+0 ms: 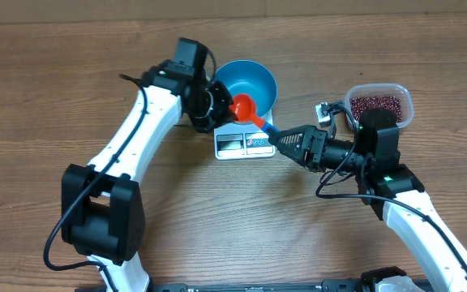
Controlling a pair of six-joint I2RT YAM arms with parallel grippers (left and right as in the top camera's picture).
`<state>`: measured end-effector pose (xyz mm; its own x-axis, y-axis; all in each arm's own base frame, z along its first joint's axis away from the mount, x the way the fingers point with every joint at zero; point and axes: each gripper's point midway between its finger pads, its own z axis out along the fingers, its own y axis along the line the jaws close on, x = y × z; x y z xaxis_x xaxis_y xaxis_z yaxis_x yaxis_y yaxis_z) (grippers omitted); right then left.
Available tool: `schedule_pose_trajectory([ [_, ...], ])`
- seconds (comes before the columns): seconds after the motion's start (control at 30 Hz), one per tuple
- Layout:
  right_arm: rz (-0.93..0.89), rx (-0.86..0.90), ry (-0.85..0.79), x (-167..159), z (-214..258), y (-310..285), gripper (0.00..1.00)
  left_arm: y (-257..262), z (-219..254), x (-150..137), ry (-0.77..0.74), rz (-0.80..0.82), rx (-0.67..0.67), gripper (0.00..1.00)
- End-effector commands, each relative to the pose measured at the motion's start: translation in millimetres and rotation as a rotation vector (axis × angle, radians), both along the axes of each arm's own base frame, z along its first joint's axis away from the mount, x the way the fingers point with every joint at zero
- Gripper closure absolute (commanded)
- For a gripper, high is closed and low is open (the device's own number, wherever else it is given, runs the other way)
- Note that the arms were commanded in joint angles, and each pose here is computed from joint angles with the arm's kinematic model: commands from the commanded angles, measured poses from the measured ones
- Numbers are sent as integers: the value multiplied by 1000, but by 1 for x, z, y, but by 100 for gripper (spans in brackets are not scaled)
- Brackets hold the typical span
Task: Scoop item into bowl and weigh 150g on scale
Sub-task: 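Move the right gripper to the scoop's blue handle and grasp it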
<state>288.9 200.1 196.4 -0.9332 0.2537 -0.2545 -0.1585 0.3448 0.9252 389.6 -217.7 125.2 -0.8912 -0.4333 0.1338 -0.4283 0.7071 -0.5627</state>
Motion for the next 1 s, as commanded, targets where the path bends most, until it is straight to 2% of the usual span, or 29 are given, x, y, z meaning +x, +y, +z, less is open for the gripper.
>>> schedule_pose_trajectory([
  [0.0, -54, -73, -89, 15, 0, 0, 11, -16, 6, 1, 33, 72, -16, 96],
  [0.1, -67, -116, -124, 17, -4, -2, 18, -27, 7, -2, 31, 64, -26, 96],
  [0.3, -155, -185, -93, 27, -18, -14, 19, -31, 8, -3, 28, 54, -29, 96],
  [0.63, -229, -214, -141, 42, -14, -22, 25, -32, 8, -2, 24, 53, -32, 96],
  [0.8, -233, -206, -156, 44, -11, -21, 41, -35, 10, -1, 10, 47, -39, 96],
  [0.97, -233, -206, -156, 44, -11, -21, 52, -44, 12, -1, 0, 46, -49, 96],
])
